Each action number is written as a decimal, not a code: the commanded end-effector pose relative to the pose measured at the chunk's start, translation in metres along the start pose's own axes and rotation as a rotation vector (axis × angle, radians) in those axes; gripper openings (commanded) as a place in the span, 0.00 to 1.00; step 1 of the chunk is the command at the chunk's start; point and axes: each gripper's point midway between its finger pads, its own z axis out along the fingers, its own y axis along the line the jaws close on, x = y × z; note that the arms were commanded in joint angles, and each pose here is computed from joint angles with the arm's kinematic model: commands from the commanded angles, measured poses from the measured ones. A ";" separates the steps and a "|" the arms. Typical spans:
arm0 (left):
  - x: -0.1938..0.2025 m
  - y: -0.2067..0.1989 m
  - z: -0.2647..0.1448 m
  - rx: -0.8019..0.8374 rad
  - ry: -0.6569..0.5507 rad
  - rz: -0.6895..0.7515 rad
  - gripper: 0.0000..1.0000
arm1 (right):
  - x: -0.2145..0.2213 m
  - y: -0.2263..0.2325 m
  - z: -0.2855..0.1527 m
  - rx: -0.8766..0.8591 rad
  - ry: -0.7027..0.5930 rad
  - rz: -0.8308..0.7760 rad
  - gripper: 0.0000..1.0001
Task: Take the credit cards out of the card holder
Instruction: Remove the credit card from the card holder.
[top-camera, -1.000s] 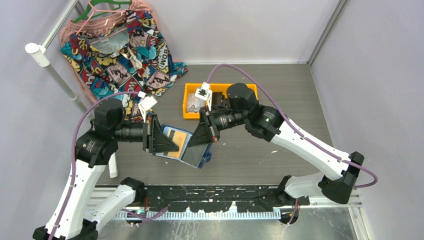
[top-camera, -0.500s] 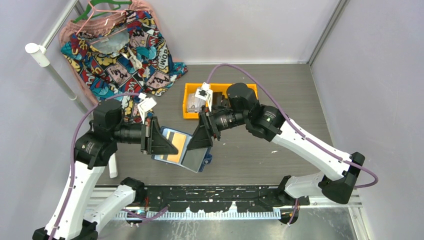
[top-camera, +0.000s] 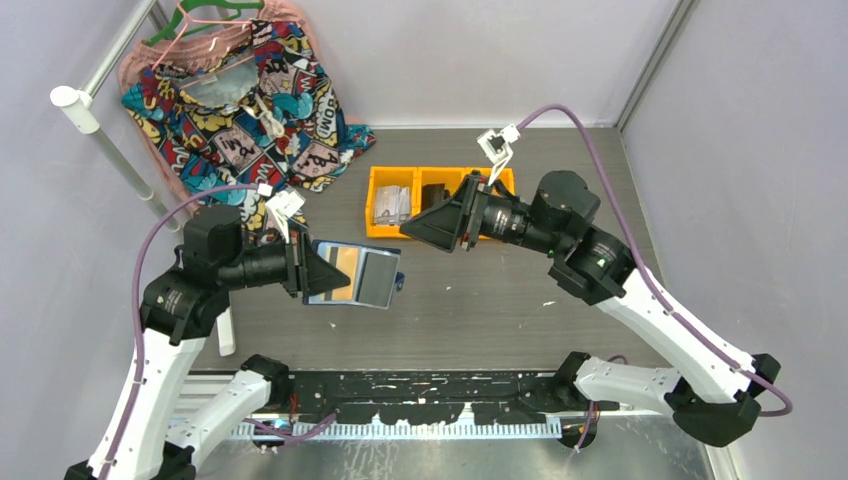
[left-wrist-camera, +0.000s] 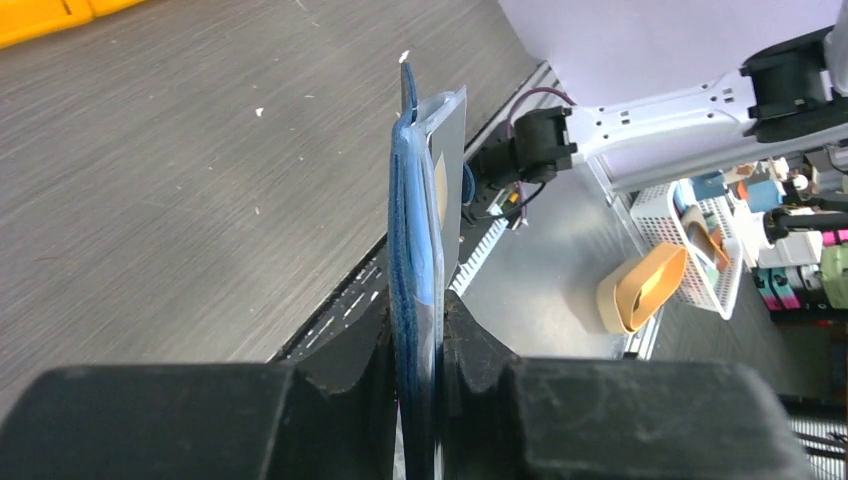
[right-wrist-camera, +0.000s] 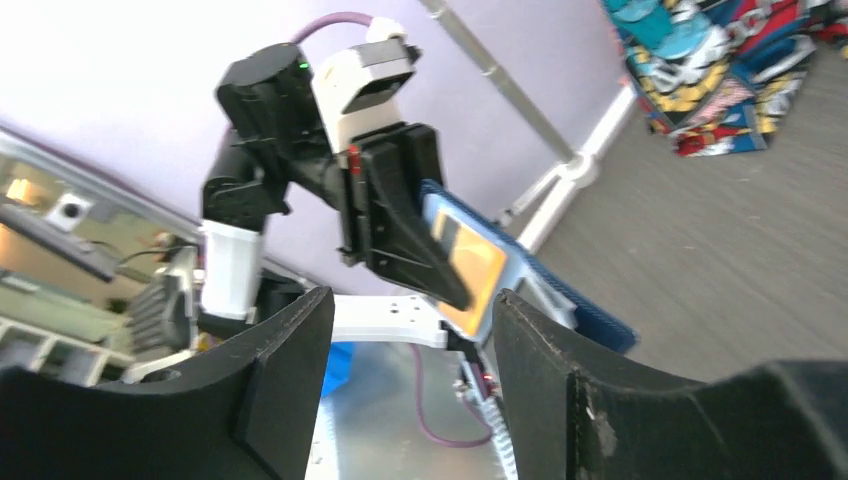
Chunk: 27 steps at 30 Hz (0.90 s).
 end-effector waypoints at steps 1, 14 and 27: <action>-0.016 0.001 -0.005 -0.042 -0.065 0.069 0.00 | 0.018 0.015 0.031 -0.162 0.036 0.162 0.63; -0.019 -0.020 -0.003 0.072 -0.037 0.038 0.00 | 0.063 -0.005 0.071 -0.213 0.120 0.286 0.59; -0.025 -0.043 -0.005 0.185 -0.034 0.006 0.06 | 0.080 -0.018 0.086 -0.132 0.130 0.280 0.54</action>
